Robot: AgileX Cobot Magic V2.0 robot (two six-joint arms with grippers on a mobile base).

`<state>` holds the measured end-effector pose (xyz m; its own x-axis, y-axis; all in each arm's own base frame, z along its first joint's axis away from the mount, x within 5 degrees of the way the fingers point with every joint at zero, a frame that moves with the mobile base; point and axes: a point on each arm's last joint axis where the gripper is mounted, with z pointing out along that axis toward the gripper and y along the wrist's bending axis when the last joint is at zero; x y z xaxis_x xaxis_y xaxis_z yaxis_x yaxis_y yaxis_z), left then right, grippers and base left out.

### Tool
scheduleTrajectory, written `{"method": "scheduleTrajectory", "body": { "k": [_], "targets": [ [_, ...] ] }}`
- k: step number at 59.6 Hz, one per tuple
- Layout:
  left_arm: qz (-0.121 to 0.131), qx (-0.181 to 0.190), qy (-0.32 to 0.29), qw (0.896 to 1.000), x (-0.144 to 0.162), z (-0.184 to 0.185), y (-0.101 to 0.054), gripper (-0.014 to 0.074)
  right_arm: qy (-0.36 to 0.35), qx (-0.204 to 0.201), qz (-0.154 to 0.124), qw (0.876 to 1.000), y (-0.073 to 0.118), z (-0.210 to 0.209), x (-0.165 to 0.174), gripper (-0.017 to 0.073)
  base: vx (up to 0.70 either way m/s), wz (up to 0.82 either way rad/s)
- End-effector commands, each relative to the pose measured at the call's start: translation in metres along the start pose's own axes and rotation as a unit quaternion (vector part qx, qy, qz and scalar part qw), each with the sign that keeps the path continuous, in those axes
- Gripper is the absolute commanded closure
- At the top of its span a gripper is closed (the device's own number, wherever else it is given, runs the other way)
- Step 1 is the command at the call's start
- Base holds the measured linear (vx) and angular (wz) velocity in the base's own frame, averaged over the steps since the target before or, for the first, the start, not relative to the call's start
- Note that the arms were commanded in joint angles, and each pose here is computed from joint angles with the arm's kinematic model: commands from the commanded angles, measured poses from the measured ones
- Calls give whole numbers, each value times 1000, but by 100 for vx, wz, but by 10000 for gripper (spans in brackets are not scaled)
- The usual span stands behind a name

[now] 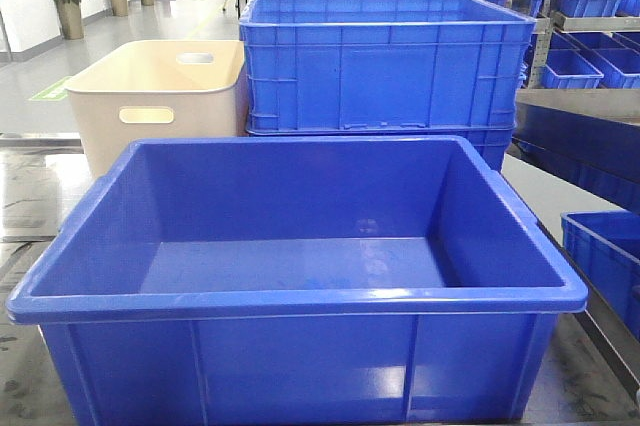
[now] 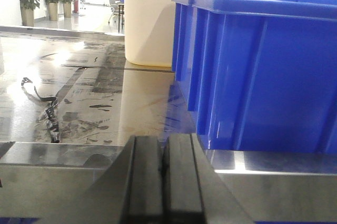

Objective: Pick red and yellow blocks into blue bin

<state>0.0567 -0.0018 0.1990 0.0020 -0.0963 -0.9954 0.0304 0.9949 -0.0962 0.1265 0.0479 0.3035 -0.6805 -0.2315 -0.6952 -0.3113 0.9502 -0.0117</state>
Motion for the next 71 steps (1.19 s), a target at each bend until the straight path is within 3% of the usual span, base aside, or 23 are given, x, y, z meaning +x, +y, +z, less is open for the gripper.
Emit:
{"method": "scheduleTrajectory", "body": {
  "k": [1,33,41,49,60,71],
  "targets": [
    [-5,5,-62,998,-15,-3,-1,601,-45,3,-6,999,-1,-7,-12,569,0,0],
    [-5,5,-62,998,-15,-3,-1,601,-45,3,-6,999,-1,-7,-12,569,0,0],
    [-5,5,-62,998,-15,-3,-1,601,-95,18,-5,995,-7,-18,-3,569,0,0],
    [-5,4,-61,998,-15,-3,-1,601,-187,55,29,980,-19,-15,29,569,0,0],
    [-5,5,-61,998,-15,-3,-1,601,-317,102,63,941,-23,-2,86,569,0,0],
    [-5,5,-61,998,-15,-3,-1,601,-374,122,102,914,-24,13,118,569,0,0]
  ]
}}
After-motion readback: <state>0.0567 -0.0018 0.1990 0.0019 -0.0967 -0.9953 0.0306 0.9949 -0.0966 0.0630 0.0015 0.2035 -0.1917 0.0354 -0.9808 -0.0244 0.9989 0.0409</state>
